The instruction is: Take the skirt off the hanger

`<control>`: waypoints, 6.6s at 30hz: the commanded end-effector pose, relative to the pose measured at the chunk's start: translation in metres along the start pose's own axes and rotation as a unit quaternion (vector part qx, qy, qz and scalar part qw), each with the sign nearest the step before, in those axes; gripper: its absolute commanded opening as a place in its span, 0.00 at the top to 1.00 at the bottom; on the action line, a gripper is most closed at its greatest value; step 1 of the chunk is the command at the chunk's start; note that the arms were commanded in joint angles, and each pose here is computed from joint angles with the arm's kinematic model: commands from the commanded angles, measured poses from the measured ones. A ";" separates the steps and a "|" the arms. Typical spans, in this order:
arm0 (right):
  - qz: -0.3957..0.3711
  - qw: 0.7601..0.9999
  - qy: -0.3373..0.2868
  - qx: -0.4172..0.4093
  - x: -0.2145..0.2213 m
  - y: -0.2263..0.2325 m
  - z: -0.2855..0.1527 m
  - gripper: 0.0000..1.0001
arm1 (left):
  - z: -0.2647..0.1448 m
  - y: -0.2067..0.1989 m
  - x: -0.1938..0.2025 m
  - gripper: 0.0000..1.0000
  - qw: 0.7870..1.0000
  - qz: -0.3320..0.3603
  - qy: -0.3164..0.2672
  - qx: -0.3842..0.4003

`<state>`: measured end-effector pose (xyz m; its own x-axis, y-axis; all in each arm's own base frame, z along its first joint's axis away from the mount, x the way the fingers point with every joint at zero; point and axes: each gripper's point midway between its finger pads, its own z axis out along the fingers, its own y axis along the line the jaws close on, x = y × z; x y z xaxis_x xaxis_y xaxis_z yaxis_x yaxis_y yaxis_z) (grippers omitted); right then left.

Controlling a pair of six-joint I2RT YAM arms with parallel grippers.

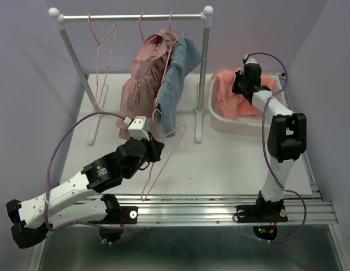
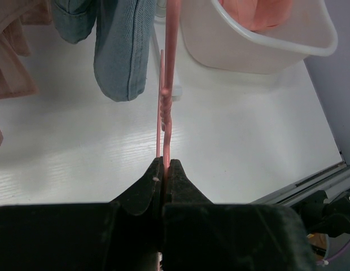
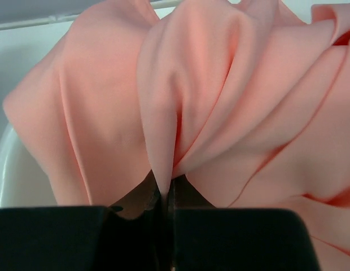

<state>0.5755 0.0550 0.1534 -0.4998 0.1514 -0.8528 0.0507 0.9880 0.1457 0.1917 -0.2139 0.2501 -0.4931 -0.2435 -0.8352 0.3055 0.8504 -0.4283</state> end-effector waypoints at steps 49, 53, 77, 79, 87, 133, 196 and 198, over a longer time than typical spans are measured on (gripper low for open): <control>0.016 0.976 -0.205 0.067 -0.079 -0.032 -0.125 0.55 | -0.003 -0.037 -0.049 1.00 0.997 -0.018 -0.061 0.049; 0.022 0.977 -0.195 0.078 -0.087 -0.034 -0.147 0.00 | 0.000 -0.044 -0.050 1.00 0.996 -0.020 -0.060 0.059; 0.143 0.985 -0.085 0.045 0.008 -0.033 -0.277 0.00 | 0.015 -0.067 -0.088 1.00 0.995 0.029 -0.090 0.009; 0.140 0.986 -0.086 0.040 0.011 -0.032 -0.281 0.00 | 0.016 -0.069 -0.098 1.00 0.995 0.038 -0.097 -0.004; 0.137 0.987 -0.081 0.033 0.024 -0.032 -0.289 0.00 | 0.027 -0.090 -0.171 1.00 0.979 0.071 -0.175 -0.083; 0.137 0.984 -0.111 0.035 0.020 -0.037 -0.300 0.00 | 0.198 -0.082 -0.330 1.00 0.934 0.196 -0.282 -0.095; 0.128 0.986 -0.105 -0.001 0.026 -0.025 -0.301 0.00 | 0.113 -0.074 -0.290 0.02 0.960 0.217 -0.176 -0.028; 0.127 0.986 -0.106 -0.003 0.025 -0.024 -0.301 0.00 | 0.122 -0.067 -0.291 0.04 0.961 0.216 -0.169 -0.033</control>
<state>0.2958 0.0246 0.2708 -0.3160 0.4034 -0.8587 0.1769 0.9143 0.3644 0.4026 -0.2519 0.4781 -0.0300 0.0205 -0.9993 0.3264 0.9452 0.0096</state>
